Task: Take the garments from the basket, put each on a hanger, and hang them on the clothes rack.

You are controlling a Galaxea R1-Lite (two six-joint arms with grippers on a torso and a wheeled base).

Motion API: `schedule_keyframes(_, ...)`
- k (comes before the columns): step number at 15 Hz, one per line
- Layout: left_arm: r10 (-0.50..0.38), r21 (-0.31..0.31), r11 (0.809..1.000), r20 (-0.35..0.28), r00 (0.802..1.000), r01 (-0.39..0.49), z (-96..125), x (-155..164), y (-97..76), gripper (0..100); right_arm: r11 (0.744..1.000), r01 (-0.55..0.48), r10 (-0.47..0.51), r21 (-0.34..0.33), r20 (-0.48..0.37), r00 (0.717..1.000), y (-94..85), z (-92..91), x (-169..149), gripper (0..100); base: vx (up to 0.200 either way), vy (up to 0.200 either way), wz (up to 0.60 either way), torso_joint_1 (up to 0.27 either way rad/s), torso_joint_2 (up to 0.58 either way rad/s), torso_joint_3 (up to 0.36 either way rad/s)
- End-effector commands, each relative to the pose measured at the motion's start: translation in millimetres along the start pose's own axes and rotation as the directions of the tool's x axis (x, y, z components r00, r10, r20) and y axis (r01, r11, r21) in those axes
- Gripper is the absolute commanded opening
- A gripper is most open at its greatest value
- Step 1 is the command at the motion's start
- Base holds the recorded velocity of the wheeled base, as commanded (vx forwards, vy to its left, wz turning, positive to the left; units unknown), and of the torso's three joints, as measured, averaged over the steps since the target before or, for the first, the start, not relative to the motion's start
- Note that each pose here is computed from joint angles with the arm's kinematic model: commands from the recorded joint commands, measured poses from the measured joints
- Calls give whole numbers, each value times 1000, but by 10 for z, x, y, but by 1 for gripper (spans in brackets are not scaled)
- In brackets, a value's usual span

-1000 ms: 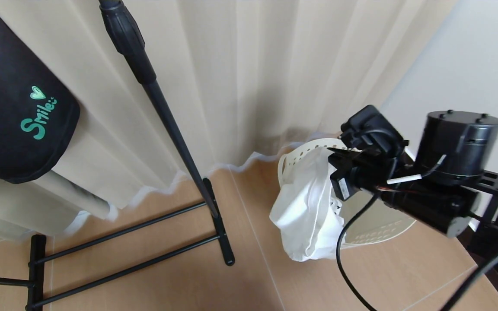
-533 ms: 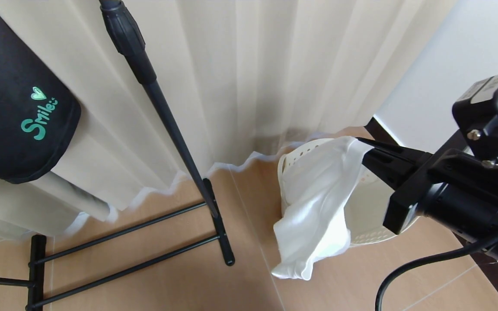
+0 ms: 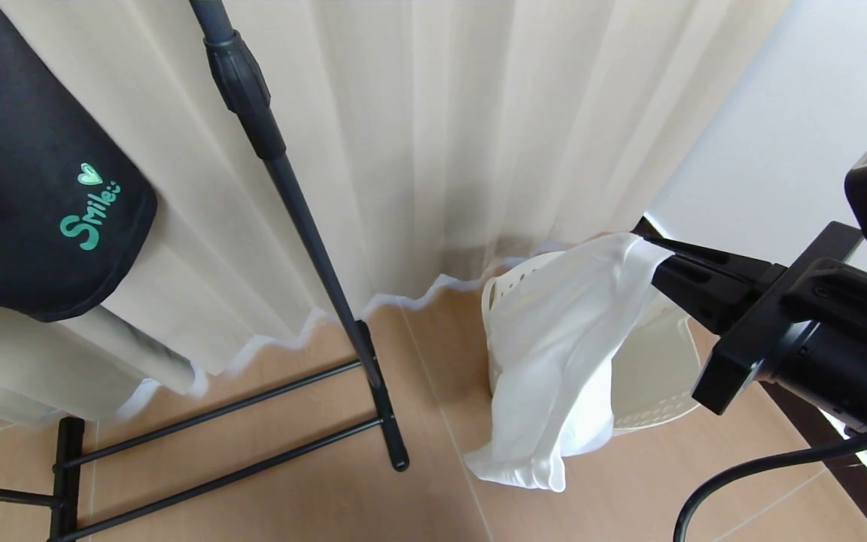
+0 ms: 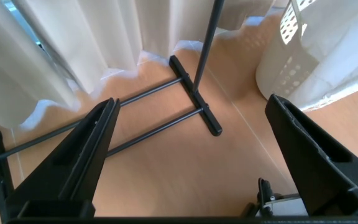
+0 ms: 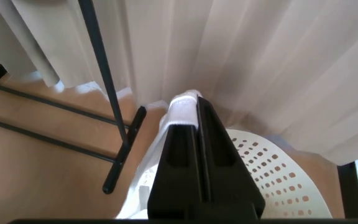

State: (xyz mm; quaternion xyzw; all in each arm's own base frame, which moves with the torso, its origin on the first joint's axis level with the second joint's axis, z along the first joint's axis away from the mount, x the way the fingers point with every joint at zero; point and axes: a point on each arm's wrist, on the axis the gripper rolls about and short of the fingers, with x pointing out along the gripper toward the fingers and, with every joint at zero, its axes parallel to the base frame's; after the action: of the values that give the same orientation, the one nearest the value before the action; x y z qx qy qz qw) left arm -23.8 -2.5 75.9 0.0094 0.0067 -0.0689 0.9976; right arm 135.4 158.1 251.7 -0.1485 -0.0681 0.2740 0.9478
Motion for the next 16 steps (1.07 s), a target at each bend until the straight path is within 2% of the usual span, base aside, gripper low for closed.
schedule_keyframes(1,0,0,1000,1,1000,0,0,0,0,100,1000,5,-5,-2,-5,1000,-13,-11,11,0,0,0,0,-2,2,188)
schedule_keyframes(8,0,0,1000,1,1000,0,0,0,0,100,1000,1,-1,-11,-20,1000,-5,-47,6,0,0,0,0,1,-12,179)
schedule_keyframes(16,0,-1,1000,1,1000,0,0,0,0,100,1000,2,-2,-14,-27,1000,-4,-63,13,0,0,0,0,61,-394,-131)
